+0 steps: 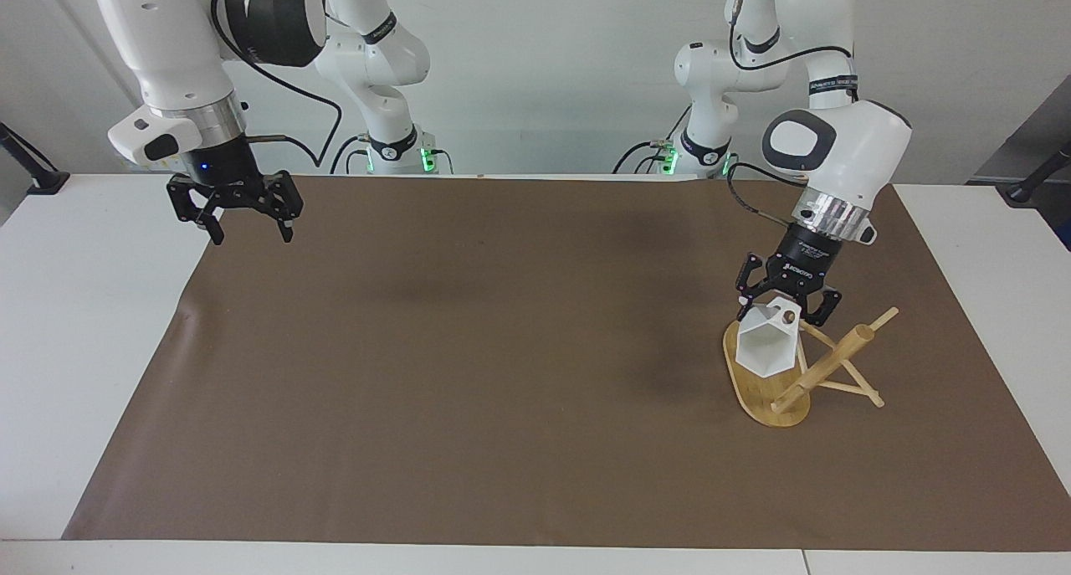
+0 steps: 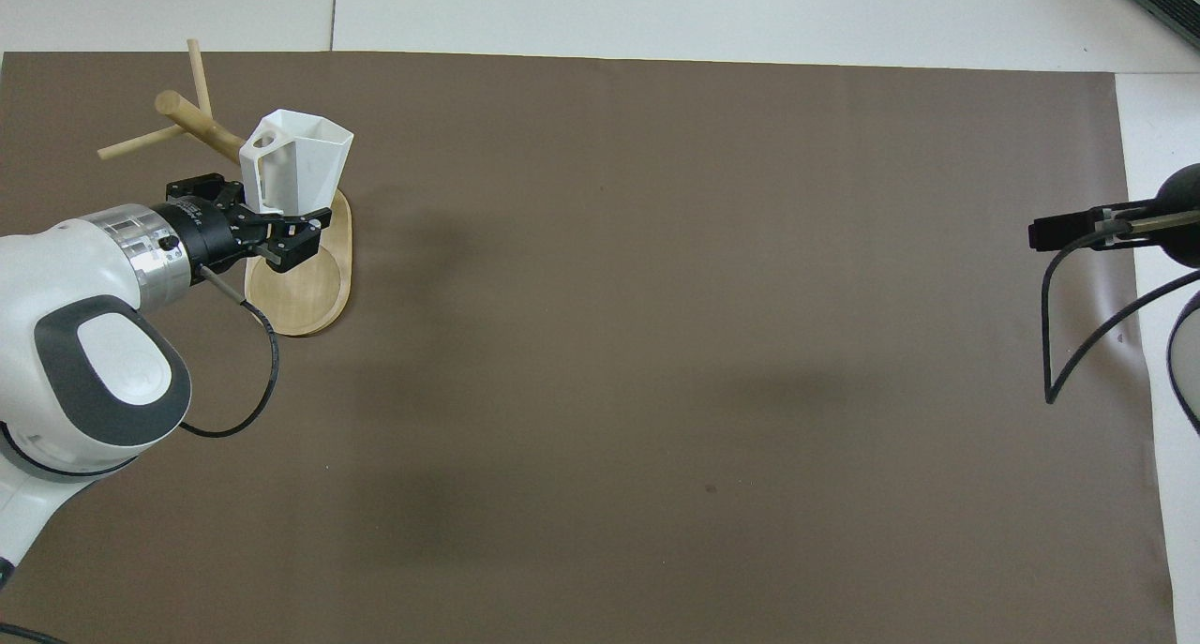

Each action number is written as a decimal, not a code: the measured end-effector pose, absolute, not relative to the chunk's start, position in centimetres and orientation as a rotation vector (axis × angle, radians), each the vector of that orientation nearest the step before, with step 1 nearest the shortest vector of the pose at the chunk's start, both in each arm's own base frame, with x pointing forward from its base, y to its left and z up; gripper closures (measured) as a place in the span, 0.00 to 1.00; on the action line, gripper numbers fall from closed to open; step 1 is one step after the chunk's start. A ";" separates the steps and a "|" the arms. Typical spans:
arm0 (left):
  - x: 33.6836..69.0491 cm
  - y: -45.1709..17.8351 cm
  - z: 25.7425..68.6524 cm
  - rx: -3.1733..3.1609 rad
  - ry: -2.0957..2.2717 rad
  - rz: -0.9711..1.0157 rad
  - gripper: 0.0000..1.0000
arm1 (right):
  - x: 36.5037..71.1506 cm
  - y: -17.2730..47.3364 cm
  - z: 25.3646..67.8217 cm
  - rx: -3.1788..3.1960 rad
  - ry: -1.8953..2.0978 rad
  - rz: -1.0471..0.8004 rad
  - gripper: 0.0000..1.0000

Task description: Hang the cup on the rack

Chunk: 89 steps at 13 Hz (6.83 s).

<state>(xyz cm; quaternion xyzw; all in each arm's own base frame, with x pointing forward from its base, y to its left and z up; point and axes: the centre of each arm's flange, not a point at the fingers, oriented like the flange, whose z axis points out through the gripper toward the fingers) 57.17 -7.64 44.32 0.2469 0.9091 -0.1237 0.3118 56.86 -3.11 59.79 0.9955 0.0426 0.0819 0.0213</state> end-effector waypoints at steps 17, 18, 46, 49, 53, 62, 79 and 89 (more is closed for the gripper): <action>57.8 -6.0 43.5 0.501 2.424 -0.312 0.28 | 55.5 -2.4 63.5 3.102 0.081 0.148 0.00; 57.8 -6.0 43.5 0.499 2.424 -0.312 0.28 | 55.5 -2.6 63.5 3.103 0.073 0.148 0.00; 55.9 -0.5 54.3 1.597 2.280 0.131 0.00 | 55.4 -5.3 63.4 3.104 0.000 0.152 0.00; 54.9 -0.9 56.8 1.854 2.169 0.169 0.00 | 55.3 -5.1 63.2 3.106 0.005 0.140 0.00; 54.1 -1.0 57.8 2.245 1.851 0.199 0.00 | 55.3 -4.9 63.2 3.107 0.009 0.129 0.00; 53.0 -1.4 59.1 2.958 0.601 0.180 0.00 | 55.2 -4.9 63.1 3.109 0.009 0.110 0.00; 52.2 -3.2 63.0 3.141 -0.067 0.022 0.00 | 55.2 -4.9 63.0 3.109 0.009 0.109 0.00; 52.2 -3.3 62.9 3.139 -0.112 0.019 0.00 | 55.2 -4.9 63.0 3.109 0.009 0.109 0.00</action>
